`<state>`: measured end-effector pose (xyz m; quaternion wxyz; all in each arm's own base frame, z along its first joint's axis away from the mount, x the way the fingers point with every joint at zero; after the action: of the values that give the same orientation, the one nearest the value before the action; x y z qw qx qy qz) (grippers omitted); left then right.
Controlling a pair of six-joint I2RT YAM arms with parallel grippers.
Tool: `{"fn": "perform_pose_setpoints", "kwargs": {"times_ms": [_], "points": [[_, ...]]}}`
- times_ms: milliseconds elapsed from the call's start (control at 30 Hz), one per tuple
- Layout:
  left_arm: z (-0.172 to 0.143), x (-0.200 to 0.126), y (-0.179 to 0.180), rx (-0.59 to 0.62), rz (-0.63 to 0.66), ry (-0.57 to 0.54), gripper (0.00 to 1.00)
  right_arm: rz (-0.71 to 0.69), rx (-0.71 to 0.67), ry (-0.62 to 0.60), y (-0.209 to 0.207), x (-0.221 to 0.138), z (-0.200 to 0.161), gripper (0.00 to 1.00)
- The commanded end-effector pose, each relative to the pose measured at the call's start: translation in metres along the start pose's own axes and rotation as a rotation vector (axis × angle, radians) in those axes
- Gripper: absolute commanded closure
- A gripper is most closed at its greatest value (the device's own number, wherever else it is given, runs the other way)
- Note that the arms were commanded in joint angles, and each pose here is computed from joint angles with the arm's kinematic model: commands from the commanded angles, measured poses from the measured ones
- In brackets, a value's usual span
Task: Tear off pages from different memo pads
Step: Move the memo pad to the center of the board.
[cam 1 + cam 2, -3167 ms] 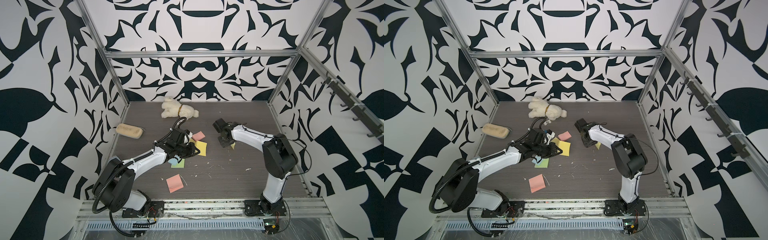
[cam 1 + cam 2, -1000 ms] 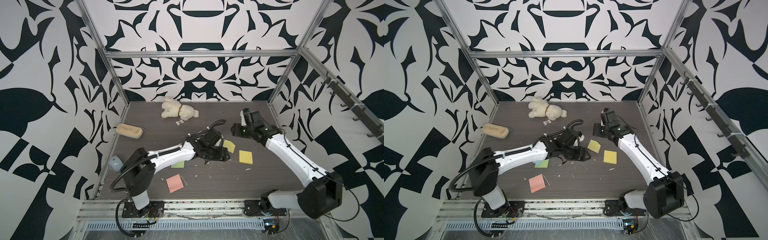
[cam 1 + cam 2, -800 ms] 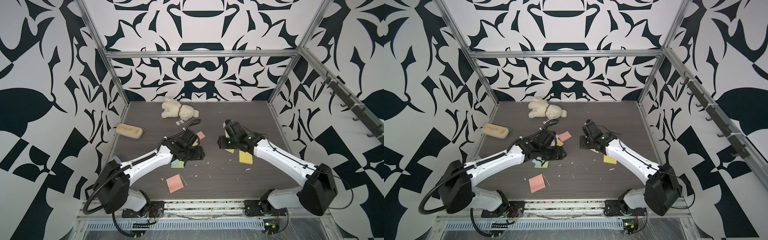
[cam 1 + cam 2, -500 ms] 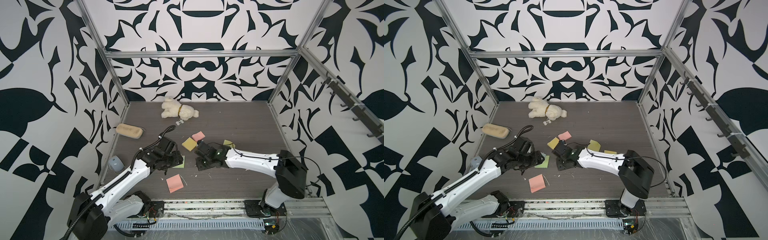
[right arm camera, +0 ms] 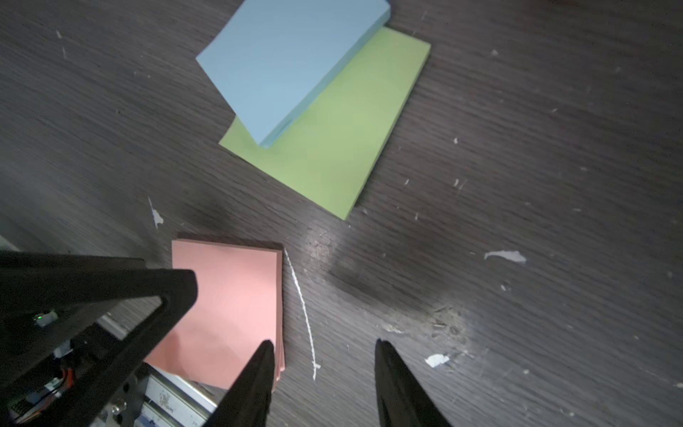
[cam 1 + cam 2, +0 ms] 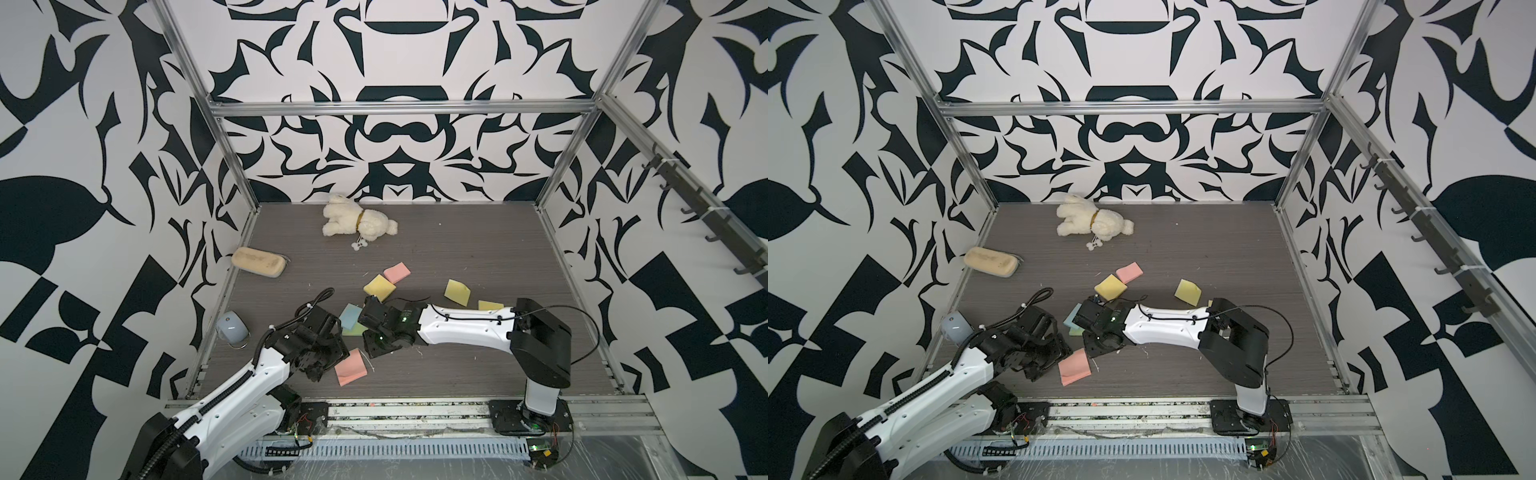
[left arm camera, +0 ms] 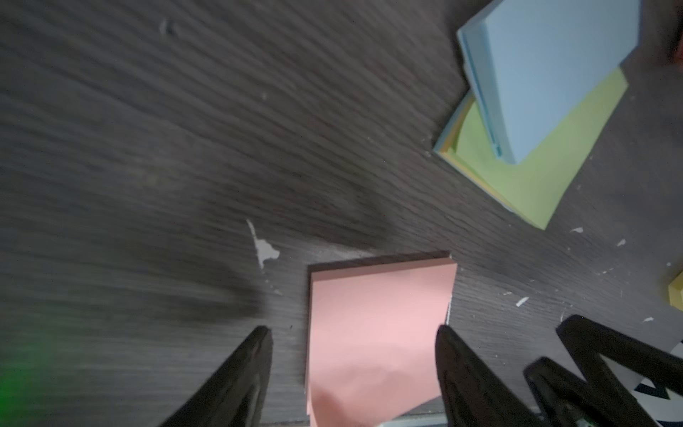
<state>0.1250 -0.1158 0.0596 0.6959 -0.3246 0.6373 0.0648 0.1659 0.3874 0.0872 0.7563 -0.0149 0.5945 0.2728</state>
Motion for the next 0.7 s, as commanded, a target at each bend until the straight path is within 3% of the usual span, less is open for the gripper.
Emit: {"fn": "perform_pose_setpoints", "kwargs": {"times_ms": [0, 167, 533, 667], "points": [[-0.011, 0.006, -0.007, -0.055, -0.064, 0.059, 0.31, 0.033, 0.020, -0.025, 0.005, -0.015, 0.007, 0.51], [-0.021, 0.020, -0.019, -0.052, -0.123, 0.092, 0.36, 0.026, 0.052, -0.031, -0.009, -0.019, 0.008, 0.51], [-0.013, 0.023, -0.103, 0.087, -0.294, 0.138, 0.43, -0.011, 0.148, -0.054, -0.058, -0.044, 0.000, 0.51], [-0.017, 0.012, -0.090, 0.124, -0.257, 0.137, 0.43, -0.017, 0.190, -0.021, -0.067, -0.044, -0.017, 0.51]]}}
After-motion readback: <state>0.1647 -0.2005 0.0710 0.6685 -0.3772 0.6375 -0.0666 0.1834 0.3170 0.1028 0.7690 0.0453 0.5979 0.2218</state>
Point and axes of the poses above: each gripper's point midway between its finger pads, its own x axis out along the fingers, its own y axis along the line the jaws close on, z = x × y, the point moved 3 cm from there along -x, back along the fingers, and after that the axes turned 4 degrees about -x, right-handed, at the moved point
